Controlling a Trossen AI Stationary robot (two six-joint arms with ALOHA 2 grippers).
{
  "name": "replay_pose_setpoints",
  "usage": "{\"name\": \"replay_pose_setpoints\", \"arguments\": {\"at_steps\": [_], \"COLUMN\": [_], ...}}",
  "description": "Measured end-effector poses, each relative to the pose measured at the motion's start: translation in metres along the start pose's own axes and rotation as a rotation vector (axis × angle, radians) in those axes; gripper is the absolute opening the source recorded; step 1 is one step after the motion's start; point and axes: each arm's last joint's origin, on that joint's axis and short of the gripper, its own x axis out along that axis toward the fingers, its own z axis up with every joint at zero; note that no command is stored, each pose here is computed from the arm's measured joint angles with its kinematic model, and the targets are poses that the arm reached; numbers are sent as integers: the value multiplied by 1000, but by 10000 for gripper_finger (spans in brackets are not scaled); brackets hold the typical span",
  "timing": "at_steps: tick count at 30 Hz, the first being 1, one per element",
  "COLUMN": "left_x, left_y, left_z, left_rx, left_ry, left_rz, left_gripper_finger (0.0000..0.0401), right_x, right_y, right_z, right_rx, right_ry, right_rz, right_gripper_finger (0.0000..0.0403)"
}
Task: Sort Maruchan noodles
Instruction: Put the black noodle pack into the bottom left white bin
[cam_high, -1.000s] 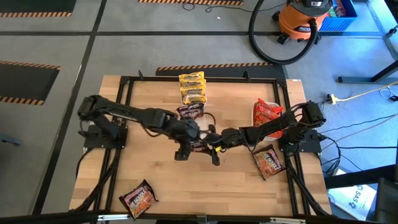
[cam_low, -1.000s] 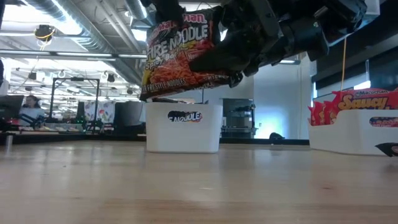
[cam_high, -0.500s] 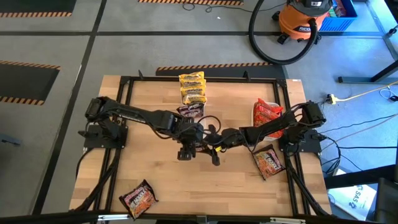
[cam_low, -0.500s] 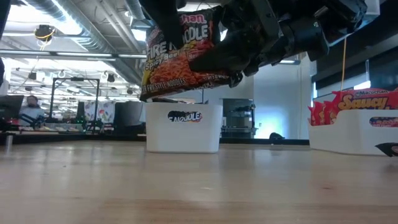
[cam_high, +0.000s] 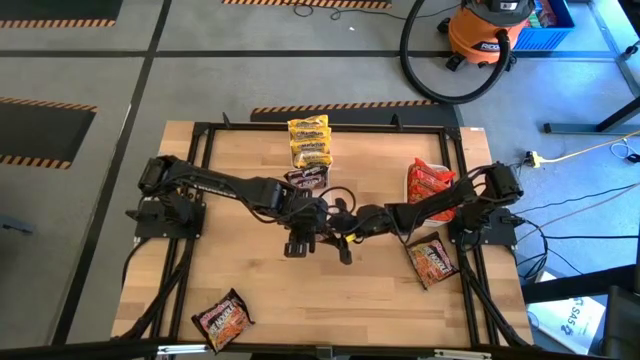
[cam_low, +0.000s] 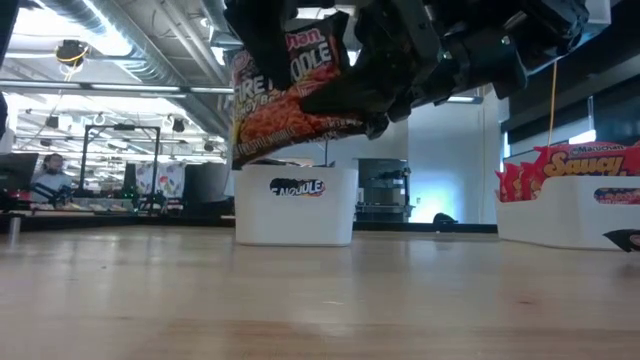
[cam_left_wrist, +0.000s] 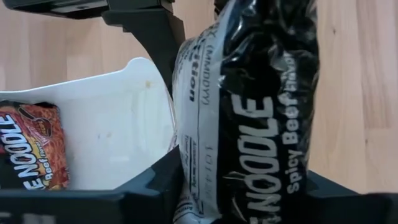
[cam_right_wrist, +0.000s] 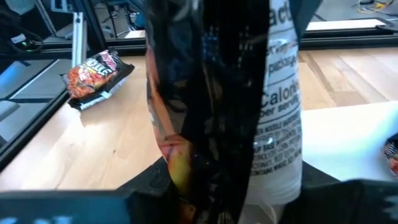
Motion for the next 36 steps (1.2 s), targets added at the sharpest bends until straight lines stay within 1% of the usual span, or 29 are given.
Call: {"name": "replay_pose_setpoints", "arguments": {"at_steps": [5, 10, 12, 14, 16, 19, 21, 25, 28, 31, 36], "left_x": [0, 0, -2, -9, -19, -32, -38, -43, -42, -38, -30], "left_y": [0, 0, 0, 1, 2, 5, 9, 24, 40, 58, 88], "left_z": [0, -1, -2, 0, 2, 5, 8, 9, 8, 5, 0], "left_rx": [3, 3, 3, 3, 6, 6, -1, -31, -53, -82, -132], "left_ry": [1, 9, 24, 39, 48, 53, 42, 44, 65, 88, 93], "left_rz": [6, 4, 5, 29, 73, 130, 144, 211, 253, 258, 246], "left_gripper_finger": [136, 132, 132, 132, 132, 132, 131, 131, 131, 131, 131], "right_x": [0, 0, -4, -11, -21, -39, -50, -67, -78, -83, -88], "right_y": [-1, -1, -1, 0, 0, 0, -1, -3, -7, -10, -13], "right_z": [0, 1, 5, 13, 20, 31, 35, 38, 32, 21, -3], "right_rx": [8, -5, -16, -51, -59, -64, -68, -83, -115, -155, -166], "right_ry": [-4, -7, -8, 2, 42, 94, 127, 213, 313, 411, 461], "right_rz": [-40, -44, -45, -48, -56, -78, -107, -180, -264, -321, -338], "right_gripper_finger": [149, 204, 226, 243, 254, 261, 261, 259, 259, 259, 259]}}
